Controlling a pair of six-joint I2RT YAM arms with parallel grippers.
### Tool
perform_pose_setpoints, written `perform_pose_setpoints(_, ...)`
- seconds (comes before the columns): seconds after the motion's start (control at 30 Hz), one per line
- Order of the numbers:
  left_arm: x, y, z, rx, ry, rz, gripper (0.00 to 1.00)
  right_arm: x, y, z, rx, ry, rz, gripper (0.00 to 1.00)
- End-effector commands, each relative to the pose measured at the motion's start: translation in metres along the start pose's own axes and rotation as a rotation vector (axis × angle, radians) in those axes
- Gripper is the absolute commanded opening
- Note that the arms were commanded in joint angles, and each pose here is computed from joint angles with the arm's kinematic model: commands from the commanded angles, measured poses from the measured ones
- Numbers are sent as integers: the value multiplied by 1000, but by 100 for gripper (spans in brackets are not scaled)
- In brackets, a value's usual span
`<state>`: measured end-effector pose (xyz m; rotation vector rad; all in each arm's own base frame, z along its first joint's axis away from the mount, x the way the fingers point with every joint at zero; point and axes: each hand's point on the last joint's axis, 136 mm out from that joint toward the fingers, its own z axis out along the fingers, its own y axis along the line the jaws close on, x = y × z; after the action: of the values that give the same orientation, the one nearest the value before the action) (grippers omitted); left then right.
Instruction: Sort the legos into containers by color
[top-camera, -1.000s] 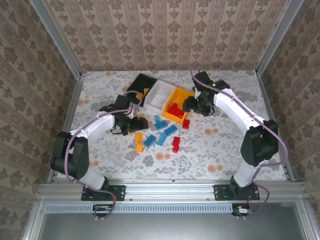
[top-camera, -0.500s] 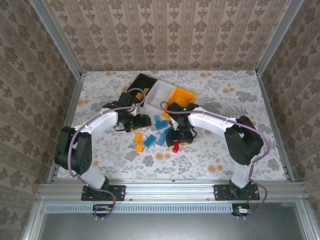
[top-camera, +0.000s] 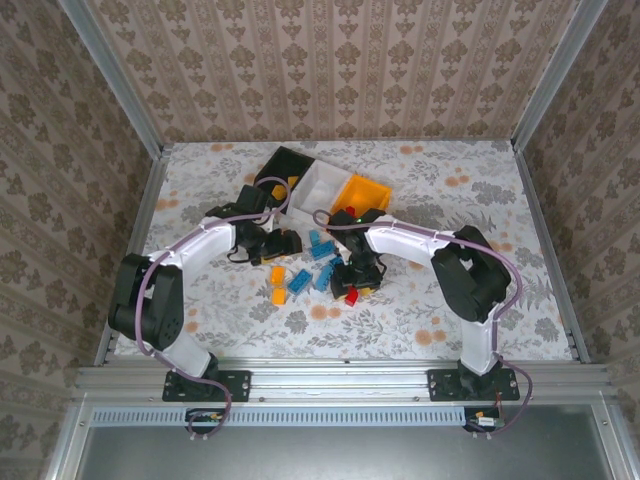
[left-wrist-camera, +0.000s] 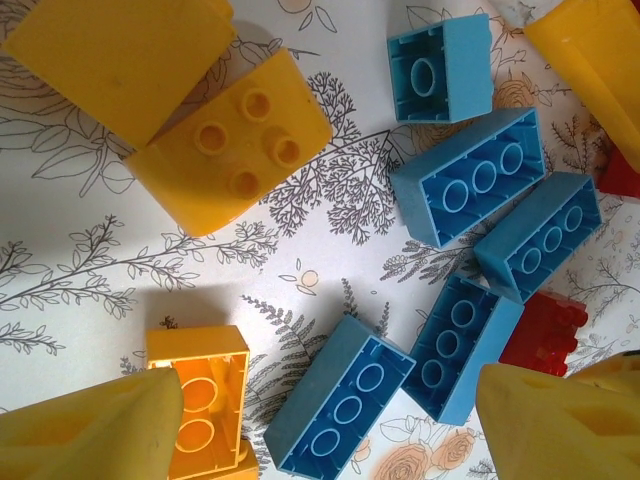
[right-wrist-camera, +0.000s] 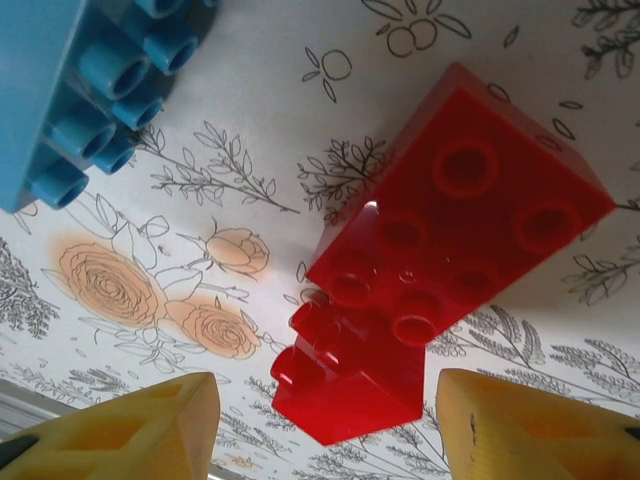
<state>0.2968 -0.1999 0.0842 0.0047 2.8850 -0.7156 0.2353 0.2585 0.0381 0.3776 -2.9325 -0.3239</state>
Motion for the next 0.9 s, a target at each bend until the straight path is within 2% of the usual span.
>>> perform_pose_setpoints(0.0,4,-1,-9,-4,-13,3,79,5,-5,6,43,43,-7,59)
perform_pose_setpoints(0.2,7,0,-12,-7,-17,6,79,7,-12,9,74,51,13,50)
perform_pose_setpoints(0.43,11,1,-13,-6,-15,5,79,15,-13,-12,77,1,30,36)
perform_pose_setpoints(0.67,14,1,-17,-6,-16,17,79,16,-17,-61,61,-95,51,35)
perform_pose_setpoints(0.87,16,1,-21,-7,-15,33,79,-30,-26,-115,-25,-247,122,35)
